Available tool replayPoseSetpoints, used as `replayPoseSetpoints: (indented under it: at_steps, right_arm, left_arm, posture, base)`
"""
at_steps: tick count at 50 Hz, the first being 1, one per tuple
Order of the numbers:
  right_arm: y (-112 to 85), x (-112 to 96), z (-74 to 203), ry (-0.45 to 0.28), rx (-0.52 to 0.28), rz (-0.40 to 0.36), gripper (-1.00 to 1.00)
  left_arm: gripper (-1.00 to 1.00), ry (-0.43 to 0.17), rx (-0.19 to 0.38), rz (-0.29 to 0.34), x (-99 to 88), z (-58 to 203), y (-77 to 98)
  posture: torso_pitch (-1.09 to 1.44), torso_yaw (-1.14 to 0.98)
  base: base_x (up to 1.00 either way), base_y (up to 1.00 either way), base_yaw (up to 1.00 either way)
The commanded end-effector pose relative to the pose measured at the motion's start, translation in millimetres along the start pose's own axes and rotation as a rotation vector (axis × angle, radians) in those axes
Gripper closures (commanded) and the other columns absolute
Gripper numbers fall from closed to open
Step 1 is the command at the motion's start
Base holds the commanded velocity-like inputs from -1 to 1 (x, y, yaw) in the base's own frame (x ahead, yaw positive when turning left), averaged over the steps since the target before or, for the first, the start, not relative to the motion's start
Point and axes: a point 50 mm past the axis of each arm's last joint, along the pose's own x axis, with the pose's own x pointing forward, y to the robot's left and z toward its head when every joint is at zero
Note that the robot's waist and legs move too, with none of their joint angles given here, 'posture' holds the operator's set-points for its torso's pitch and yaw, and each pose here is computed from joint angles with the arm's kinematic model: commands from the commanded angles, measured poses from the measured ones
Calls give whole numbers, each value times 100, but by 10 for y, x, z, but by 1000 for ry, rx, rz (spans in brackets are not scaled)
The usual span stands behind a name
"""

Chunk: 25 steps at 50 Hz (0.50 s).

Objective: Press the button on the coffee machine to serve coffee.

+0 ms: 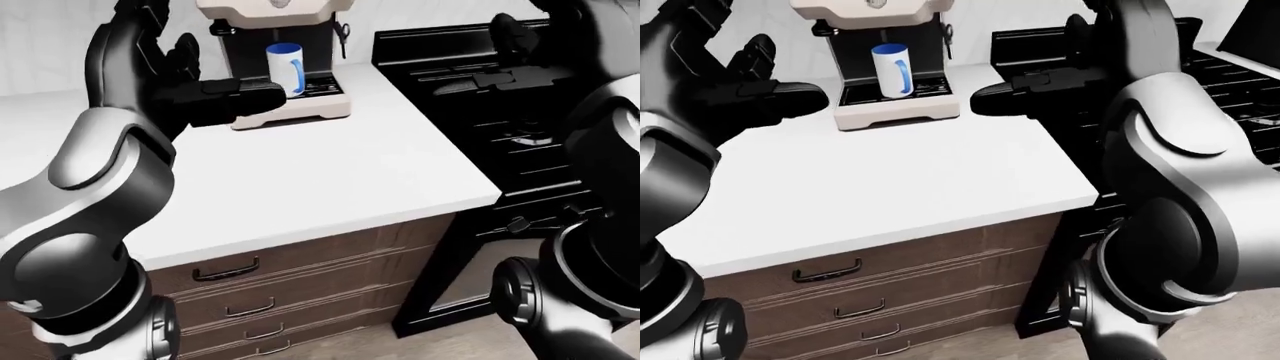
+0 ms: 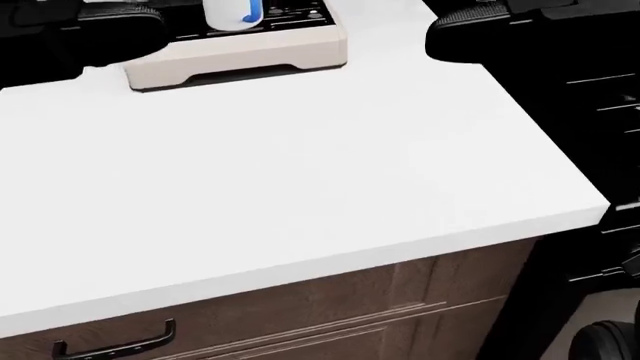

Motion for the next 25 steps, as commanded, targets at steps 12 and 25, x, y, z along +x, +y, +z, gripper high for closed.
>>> replayPoseSetpoints:
  at_steps: [12, 25]
  right_arm:
    - [-11, 85, 23, -51, 16, 2, -100]
    - [-18, 131, -28, -39, 23, -2, -100]
  left_arm:
    - [-100, -87, -25, 26, -26, 125, 44]
    - [-100, -84, -31, 42, -9, 111, 73]
  posture:
    - [0, 0]
    - [0, 0]
  base:
    - [19, 4, 0]
    - [9, 0, 0]
